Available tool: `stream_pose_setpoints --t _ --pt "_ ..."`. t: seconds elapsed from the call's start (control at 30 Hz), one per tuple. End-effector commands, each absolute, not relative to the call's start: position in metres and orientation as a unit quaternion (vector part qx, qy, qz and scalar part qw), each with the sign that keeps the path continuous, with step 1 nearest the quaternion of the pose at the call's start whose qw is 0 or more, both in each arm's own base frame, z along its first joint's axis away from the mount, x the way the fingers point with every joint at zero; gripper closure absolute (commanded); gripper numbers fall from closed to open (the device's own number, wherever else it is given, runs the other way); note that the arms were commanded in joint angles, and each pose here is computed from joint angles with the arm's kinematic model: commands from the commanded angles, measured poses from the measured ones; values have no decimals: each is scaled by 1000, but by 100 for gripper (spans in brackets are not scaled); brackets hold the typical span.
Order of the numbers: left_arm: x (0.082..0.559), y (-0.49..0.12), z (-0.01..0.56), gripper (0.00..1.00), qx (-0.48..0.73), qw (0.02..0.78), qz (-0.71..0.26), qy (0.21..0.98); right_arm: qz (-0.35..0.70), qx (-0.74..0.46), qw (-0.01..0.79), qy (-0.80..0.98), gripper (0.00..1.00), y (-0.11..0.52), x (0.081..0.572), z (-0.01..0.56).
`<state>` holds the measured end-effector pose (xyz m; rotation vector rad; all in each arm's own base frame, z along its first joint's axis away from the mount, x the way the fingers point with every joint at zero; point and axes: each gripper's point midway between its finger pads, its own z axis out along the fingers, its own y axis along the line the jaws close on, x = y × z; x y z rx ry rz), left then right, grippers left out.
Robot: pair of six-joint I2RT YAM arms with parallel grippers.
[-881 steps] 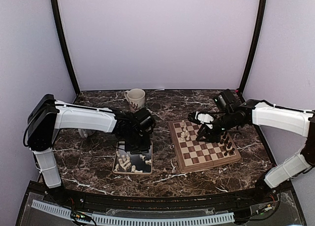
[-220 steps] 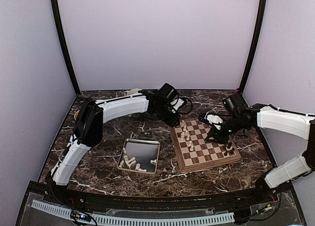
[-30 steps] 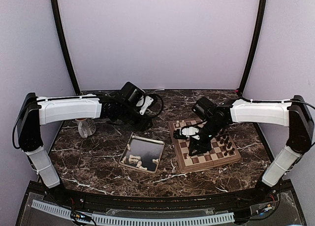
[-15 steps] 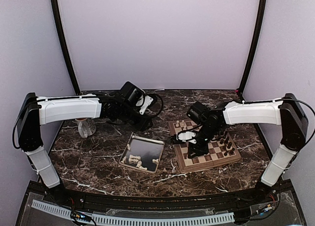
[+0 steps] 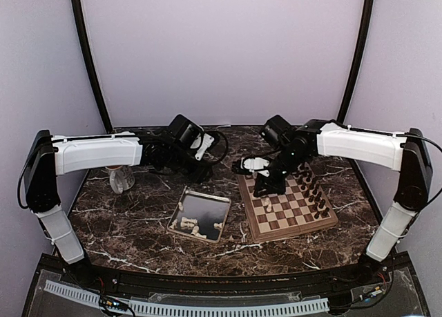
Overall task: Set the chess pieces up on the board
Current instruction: Place the knight on b1.
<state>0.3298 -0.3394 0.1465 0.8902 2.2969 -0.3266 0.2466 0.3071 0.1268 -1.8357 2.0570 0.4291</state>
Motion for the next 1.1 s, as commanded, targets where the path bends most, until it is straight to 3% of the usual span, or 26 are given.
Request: stream_pose_setpoints --t 0.0,0.3,0.73,1.07 --pt "333 -333 159 57 332 335 -112 875 139 -621 215 740 87 309 279 152" --pt "332 -332 161 58 332 335 -109 875 121 -563 237 783 87 312 339 152" --pt "331 -331 164 58 334 336 -111 874 126 -555 161 807 87 314 348 107" --pt "330 -332 168 58 335 341 -115 871 111 -545 146 818 87 312 358 86"
